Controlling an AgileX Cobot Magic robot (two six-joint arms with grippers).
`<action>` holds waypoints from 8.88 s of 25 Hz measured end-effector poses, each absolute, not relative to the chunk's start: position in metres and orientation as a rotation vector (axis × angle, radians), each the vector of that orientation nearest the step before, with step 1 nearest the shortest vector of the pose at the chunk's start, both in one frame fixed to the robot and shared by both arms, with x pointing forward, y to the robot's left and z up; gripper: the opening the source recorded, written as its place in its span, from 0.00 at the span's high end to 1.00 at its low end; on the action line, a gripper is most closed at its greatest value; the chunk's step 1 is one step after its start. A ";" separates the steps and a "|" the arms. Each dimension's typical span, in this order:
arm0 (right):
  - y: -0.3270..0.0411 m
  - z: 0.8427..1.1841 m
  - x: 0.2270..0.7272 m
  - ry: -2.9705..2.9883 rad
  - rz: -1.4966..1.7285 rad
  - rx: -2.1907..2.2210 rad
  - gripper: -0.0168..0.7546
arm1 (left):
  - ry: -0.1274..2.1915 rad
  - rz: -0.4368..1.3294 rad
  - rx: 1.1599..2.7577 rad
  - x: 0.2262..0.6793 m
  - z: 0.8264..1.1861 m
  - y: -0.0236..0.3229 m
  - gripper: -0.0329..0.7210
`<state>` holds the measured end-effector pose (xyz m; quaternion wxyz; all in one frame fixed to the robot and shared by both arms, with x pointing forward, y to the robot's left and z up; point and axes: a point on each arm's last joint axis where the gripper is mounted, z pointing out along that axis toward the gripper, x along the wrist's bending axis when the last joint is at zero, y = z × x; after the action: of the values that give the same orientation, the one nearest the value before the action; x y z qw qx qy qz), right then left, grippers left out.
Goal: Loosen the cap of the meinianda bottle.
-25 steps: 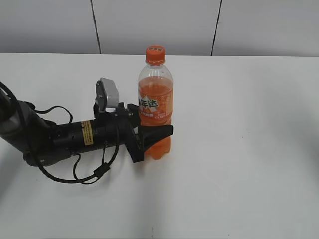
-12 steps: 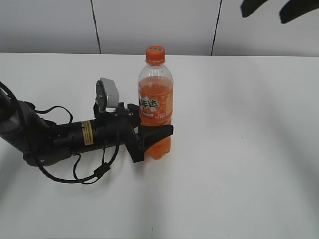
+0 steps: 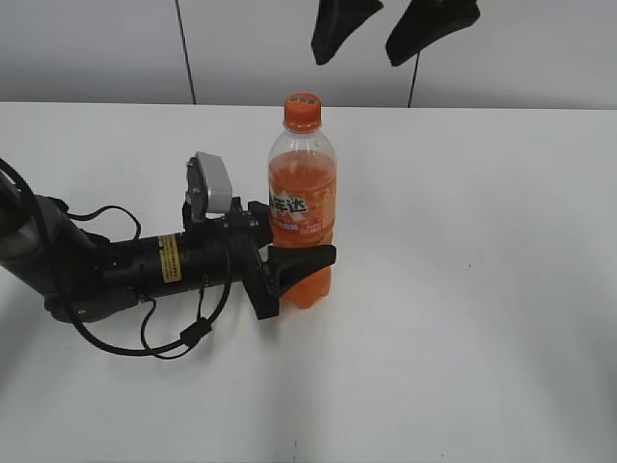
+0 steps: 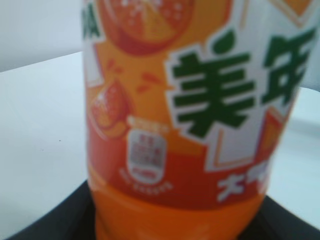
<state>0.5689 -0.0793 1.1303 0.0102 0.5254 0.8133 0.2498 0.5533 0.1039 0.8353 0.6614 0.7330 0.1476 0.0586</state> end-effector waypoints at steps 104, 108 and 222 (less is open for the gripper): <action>-0.021 1.094 0.558 2.844 0.532 -0.437 0.62 | 0.277 0.178 1.672 0.553 0.835 0.103 0.43; -0.021 1.094 0.558 2.803 0.512 -0.583 0.62 | 0.272 0.175 1.675 0.553 0.835 0.103 0.43; -0.027 1.091 0.562 2.708 0.598 1.398 0.49 | 0.280 0.175 1.684 0.554 0.835 0.102 0.43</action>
<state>0.5619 -0.0271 1.0909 0.0178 0.4500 0.8719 0.1924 0.5543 0.1022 0.8346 0.6541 0.7423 0.1237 0.0770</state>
